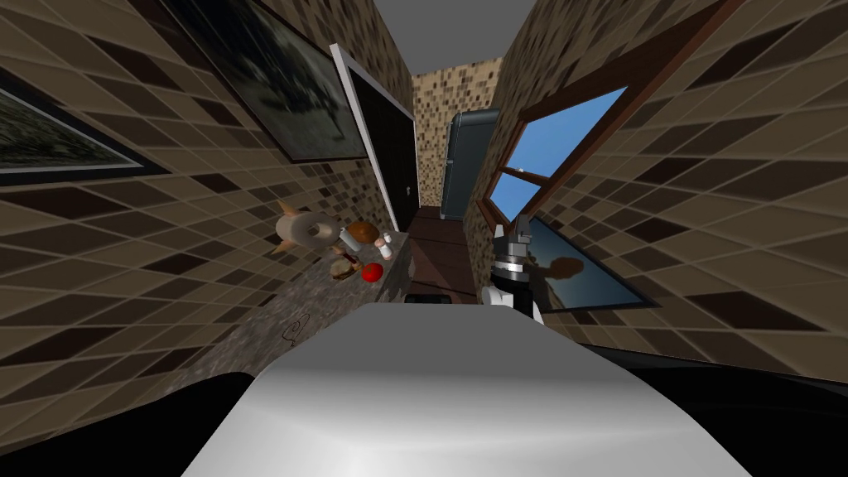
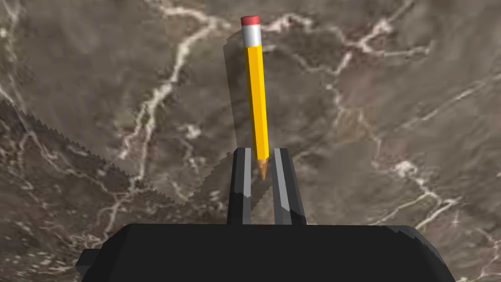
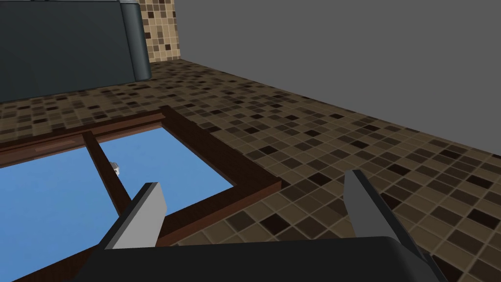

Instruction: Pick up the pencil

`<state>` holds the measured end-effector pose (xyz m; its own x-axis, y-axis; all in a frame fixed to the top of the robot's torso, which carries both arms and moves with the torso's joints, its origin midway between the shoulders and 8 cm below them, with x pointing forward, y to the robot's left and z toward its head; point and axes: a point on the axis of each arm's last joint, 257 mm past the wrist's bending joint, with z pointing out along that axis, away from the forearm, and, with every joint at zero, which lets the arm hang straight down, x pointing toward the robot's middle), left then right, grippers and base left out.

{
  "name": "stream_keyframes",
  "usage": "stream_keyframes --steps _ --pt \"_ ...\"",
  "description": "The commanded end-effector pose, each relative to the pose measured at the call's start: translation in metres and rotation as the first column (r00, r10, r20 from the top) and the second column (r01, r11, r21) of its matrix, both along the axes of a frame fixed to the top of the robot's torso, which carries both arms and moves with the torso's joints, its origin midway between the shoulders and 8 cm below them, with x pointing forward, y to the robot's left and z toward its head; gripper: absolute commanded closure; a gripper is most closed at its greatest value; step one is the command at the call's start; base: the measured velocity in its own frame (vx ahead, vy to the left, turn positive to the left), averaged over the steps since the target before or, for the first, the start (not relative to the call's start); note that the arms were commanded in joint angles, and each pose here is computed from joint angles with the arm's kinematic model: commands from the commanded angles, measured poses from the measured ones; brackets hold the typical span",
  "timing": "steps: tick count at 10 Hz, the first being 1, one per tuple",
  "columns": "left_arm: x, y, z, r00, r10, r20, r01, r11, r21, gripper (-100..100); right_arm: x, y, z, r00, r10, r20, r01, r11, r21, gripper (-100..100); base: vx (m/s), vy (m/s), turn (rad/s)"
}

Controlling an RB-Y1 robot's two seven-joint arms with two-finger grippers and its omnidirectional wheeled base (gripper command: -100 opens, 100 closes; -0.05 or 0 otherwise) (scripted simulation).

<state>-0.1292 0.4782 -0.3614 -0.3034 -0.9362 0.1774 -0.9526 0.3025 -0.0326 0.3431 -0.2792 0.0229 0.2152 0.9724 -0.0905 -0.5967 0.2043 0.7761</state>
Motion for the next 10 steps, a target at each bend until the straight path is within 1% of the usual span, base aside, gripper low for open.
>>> stream_keyframes --steps 1,9,10 --pt "-0.003 0.002 0.003 1.000 0.004 0.006 -0.004 1.000 -0.007 100 0.000 0.000 0.000 1.000 0.000 0.000 0.000 1.000 0.000 0 0.004 -0.003 0.017" --pt "-0.030 0.026 0.026 1.000 0.025 0.002 -0.025 1.000 -0.001 100 0.000 0.000 0.000 1.000 0.000 0.000 0.000 1.000 0.000 0 0.025 -0.027 -0.021" --pt "-0.029 0.024 0.024 1.000 0.025 0.001 -0.025 1.000 -0.001 100 0.000 0.000 0.000 1.000 0.000 0.000 0.000 1.000 0.000 0 0.012 -0.015 -0.001"
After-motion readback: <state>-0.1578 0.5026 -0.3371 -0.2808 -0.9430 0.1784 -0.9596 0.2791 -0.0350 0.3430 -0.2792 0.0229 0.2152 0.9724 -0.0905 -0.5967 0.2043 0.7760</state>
